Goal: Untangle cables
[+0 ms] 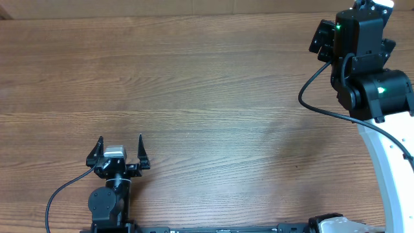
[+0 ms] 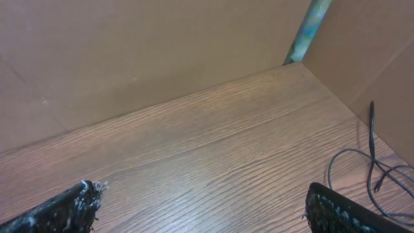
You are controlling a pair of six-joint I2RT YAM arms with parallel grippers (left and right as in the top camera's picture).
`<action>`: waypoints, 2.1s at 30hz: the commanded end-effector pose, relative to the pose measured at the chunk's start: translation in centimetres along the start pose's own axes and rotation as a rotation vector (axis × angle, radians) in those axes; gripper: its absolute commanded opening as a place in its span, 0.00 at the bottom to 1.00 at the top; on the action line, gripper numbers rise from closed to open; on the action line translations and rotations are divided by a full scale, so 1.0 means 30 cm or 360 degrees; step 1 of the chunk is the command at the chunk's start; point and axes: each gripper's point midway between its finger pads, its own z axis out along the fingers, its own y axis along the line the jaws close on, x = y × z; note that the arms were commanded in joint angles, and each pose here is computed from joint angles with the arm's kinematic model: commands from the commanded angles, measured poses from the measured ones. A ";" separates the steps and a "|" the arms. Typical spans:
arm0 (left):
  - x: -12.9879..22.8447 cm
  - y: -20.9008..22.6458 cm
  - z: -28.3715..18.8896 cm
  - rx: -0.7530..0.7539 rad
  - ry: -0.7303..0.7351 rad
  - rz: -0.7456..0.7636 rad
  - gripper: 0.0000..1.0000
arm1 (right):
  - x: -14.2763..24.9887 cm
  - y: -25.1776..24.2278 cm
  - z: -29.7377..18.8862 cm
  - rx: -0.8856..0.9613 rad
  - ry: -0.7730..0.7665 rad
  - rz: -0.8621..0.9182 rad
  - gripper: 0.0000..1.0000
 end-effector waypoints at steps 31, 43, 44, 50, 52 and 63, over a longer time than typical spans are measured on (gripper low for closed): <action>-0.003 -0.010 -0.001 0.0023 -0.0010 0.0020 1.00 | 0.112 -0.020 -0.112 -0.0662 -0.0716 0.1046 1.00; -0.003 -0.010 -0.001 0.0023 -0.0010 0.0020 1.00 | 0.292 -0.186 -0.241 -0.0549 -0.1052 0.0654 1.00; -0.003 -0.010 -0.001 0.0023 -0.0010 0.0020 1.00 | 0.305 -0.196 -0.249 -0.0538 -0.1065 0.0623 1.00; -0.003 -0.010 -0.001 0.0023 -0.0010 0.0020 0.99 | 0.387 -0.280 -0.286 -0.0478 -0.1091 0.0601 1.00; -0.003 -0.010 -0.001 0.0023 -0.0010 0.0020 1.00 | 0.395 -0.304 -0.297 -0.0457 -0.1109 0.0610 1.00; -0.003 -0.010 -0.001 0.0023 -0.0010 0.0020 1.00 | 0.438 -0.370 -0.264 -0.0355 -0.1055 0.0534 1.00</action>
